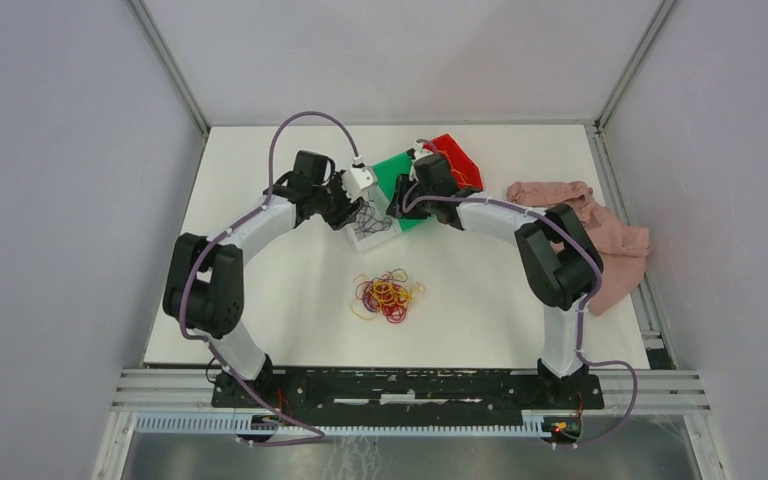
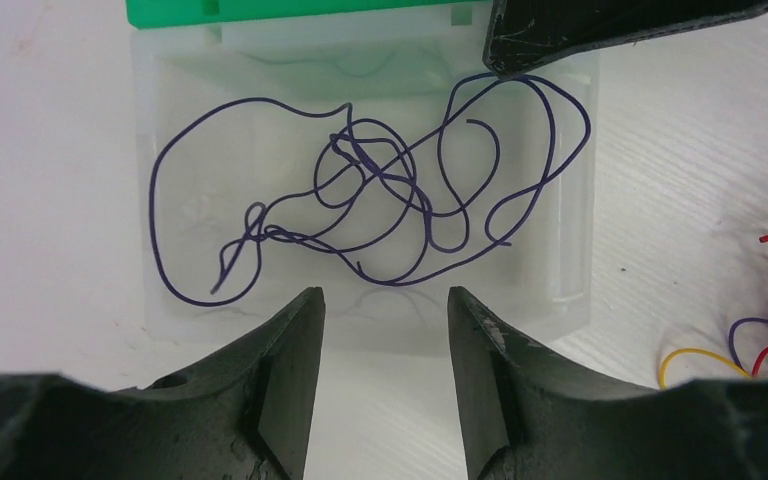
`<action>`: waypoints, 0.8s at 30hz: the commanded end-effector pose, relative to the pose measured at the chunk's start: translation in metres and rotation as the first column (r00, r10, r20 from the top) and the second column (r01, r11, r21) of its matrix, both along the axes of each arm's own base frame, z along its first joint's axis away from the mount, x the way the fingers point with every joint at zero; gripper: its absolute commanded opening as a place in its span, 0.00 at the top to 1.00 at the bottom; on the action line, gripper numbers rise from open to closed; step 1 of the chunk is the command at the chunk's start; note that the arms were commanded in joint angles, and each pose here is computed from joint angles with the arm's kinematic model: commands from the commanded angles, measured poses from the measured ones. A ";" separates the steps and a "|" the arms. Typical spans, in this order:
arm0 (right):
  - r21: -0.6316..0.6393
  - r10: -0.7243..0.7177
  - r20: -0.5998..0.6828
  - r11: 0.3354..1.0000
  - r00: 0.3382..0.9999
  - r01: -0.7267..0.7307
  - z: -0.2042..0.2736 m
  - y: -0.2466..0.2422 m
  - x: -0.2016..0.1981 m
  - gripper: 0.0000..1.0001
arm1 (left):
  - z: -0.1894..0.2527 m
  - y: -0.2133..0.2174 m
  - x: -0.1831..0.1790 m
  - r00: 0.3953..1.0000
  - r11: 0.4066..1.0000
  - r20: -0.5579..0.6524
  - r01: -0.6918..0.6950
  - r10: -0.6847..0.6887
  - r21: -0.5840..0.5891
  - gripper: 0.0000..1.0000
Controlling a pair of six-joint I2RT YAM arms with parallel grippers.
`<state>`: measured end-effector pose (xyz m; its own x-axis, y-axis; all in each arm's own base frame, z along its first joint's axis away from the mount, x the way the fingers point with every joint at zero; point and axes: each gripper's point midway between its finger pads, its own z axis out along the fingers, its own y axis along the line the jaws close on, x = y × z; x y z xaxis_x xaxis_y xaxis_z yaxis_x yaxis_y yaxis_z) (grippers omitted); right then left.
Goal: Untangle the cables
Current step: Adjust the bin at the center of the board.
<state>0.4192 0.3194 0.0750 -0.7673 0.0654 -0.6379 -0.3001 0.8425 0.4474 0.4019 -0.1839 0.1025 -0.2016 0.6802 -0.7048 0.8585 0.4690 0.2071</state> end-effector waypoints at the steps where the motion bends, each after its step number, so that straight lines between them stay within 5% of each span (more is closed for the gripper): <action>1: 0.087 -0.018 0.008 0.996 1.000 0.017 0.014 0.031 -0.019 0.59 | 0.017 0.007 -0.001 0.996 0.998 0.056 -0.063 0.064 -0.020 0.43; 15: 0.115 -0.191 0.076 0.977 0.979 0.182 0.038 0.050 -0.044 0.63 | 0.036 0.064 0.040 0.984 0.996 0.155 -0.093 0.092 -0.001 0.48; 24: 0.081 -0.108 0.017 0.991 0.994 0.106 0.036 0.055 -0.044 0.36 | 0.081 0.052 -0.015 0.998 0.993 0.048 0.046 -0.041 -0.111 0.33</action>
